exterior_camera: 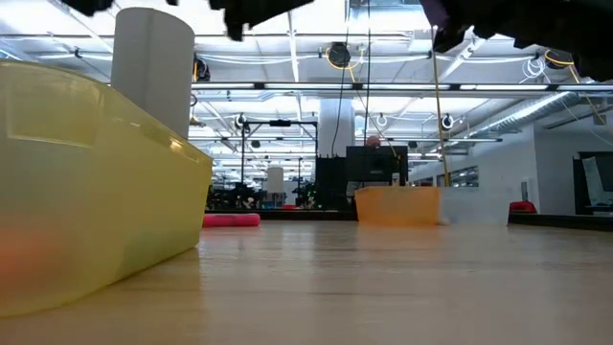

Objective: Pick & Place Markers
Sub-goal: Put the purple highlighter pen into the yellow bin, then put the pink highlighter pen into the yellow bin

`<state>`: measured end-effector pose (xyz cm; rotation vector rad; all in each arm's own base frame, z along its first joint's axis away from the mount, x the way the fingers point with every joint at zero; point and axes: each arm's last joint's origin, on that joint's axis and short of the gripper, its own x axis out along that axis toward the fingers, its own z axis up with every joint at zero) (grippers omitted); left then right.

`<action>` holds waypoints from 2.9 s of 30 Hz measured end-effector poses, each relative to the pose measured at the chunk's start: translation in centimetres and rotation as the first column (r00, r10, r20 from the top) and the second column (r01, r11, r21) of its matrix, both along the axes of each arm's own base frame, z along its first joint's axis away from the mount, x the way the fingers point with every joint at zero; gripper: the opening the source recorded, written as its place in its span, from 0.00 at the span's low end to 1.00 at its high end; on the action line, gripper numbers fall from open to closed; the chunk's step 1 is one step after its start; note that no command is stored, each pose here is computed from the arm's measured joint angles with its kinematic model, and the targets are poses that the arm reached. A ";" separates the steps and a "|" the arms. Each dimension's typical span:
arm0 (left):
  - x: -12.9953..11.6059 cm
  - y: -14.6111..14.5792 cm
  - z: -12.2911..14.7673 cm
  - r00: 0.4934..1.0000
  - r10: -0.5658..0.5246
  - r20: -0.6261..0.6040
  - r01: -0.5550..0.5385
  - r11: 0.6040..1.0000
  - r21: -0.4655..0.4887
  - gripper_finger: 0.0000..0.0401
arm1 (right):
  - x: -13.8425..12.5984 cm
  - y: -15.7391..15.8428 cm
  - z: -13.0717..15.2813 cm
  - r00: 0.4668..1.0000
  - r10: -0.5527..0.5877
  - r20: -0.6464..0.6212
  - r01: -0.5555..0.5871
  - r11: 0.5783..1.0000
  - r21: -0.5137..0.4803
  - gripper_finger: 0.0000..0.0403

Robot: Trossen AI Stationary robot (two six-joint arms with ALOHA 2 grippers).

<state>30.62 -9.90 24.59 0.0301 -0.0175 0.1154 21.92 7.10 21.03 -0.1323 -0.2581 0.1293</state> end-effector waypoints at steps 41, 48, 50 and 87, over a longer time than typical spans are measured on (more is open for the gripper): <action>9.8 1.7 1.3 0.955 -0.275 0.109 0.246 0.944 0.221 0.21 | -0.1 0.6 -0.1 1.000 0.015 -0.010 -0.016 0.999 -0.030 0.12; 9.0 0.6 2.3 0.946 -0.303 0.114 0.287 0.948 0.134 0.17 | 0.0 0.6 -0.7 0.996 0.038 -0.082 -0.037 0.999 0.014 0.33; 8.2 0.2 3.5 0.946 -0.309 0.096 0.299 0.948 0.107 0.17 | 0.0 0.6 -0.7 0.995 0.040 -0.090 -0.038 0.999 0.022 0.41; -3.8 -7.6 -2.0 0.640 0.023 -0.768 -0.399 0.864 -0.307 0.59 | 0.1 0.3 -1.2 0.988 -0.066 -0.140 0.074 0.996 0.050 0.46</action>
